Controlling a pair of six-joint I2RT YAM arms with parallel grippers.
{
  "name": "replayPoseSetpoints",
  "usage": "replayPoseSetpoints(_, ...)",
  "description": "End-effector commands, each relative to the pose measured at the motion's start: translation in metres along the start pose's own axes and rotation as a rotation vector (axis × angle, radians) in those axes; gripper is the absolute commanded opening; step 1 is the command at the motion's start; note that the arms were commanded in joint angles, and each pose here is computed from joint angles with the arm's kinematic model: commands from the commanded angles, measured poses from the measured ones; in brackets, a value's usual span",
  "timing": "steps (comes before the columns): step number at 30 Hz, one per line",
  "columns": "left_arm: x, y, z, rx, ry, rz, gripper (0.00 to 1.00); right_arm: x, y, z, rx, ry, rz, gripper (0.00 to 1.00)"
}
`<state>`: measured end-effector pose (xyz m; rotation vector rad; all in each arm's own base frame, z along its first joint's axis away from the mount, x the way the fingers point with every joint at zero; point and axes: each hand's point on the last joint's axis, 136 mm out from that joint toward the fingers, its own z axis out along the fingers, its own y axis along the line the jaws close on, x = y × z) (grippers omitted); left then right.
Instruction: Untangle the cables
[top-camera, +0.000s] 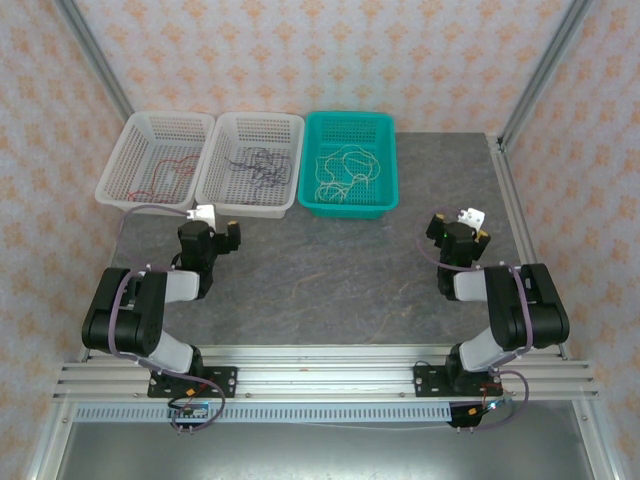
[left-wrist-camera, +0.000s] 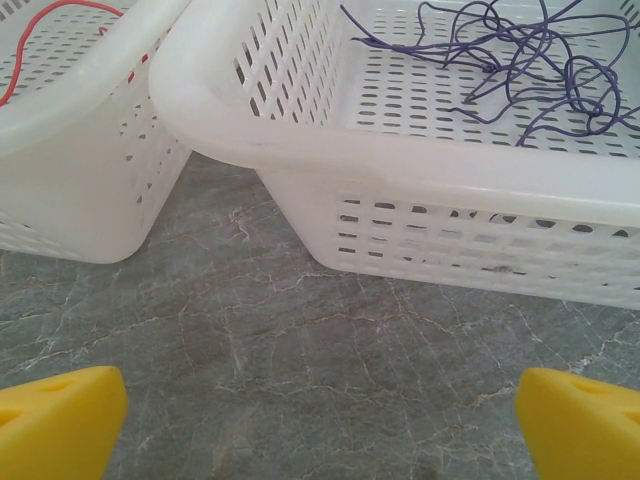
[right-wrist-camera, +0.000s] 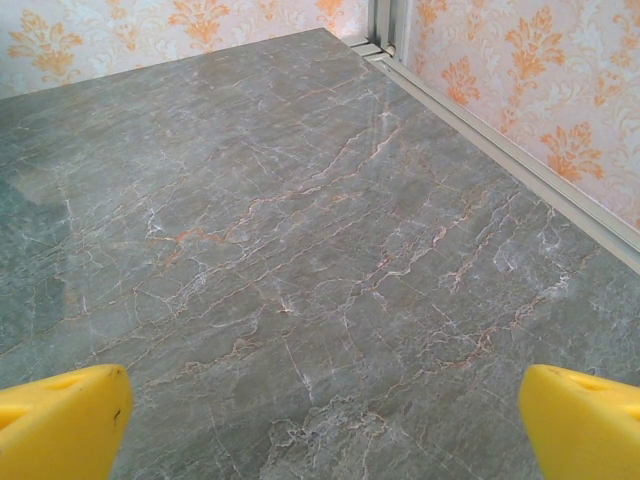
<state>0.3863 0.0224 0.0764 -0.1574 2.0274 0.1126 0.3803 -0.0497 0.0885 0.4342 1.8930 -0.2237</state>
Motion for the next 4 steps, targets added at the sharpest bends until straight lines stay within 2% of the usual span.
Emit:
replayPoseSetpoints(1,-0.0183,0.0010,-0.0002,-0.023,-0.052,0.006,1.00,-0.0063,0.0001,0.0001,-0.002,-0.021,0.005,0.99)
replayPoseSetpoints(4,-0.0180,0.0012,-0.0002,-0.024,-0.052,0.006,1.00,-0.0058,-0.0017,-0.0016,0.001,-0.029,0.011,0.99)
